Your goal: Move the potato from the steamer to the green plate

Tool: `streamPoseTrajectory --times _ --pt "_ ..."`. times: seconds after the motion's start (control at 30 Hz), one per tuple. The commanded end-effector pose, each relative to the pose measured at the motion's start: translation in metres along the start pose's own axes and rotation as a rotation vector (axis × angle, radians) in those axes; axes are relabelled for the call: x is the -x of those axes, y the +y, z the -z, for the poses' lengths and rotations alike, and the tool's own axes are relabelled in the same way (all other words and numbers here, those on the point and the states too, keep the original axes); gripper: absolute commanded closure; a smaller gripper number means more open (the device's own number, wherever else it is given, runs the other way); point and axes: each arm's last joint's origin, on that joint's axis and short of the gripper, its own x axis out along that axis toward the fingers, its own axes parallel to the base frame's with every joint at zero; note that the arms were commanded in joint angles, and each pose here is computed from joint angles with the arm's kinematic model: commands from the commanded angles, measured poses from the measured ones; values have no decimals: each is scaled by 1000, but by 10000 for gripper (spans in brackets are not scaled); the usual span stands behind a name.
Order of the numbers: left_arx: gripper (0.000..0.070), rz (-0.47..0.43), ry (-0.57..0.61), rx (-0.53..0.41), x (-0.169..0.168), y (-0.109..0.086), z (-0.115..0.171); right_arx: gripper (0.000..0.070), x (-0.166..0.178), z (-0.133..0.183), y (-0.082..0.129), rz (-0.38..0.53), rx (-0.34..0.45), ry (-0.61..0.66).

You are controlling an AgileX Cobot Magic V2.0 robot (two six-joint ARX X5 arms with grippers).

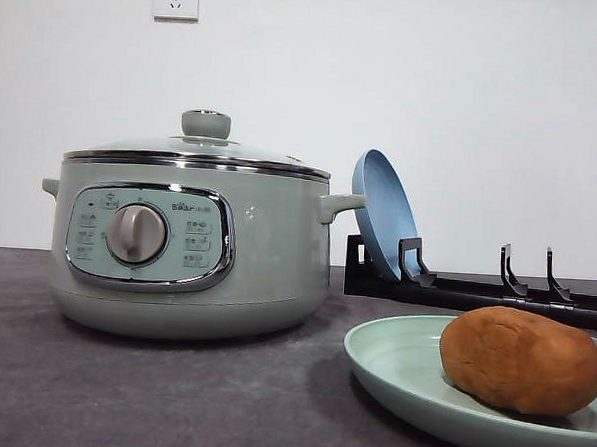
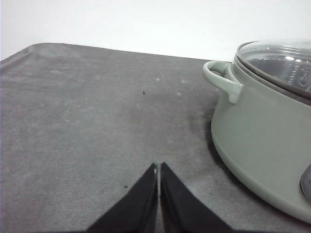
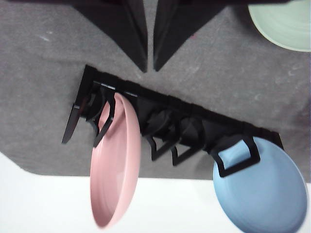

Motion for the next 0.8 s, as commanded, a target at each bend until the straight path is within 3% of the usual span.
streamPoseTrajectory --times 0.0,0.27,0.77 --pt "700 -1 9 -1 -2 0 6 691 -1 2 0 1 10 -17" --pt "700 -1 9 -1 -2 0 6 691 -10 32 0 -2 8 41" --pt "700 -1 8 -1 -2 1 6 691 -13 34 0 -14 14 -7"
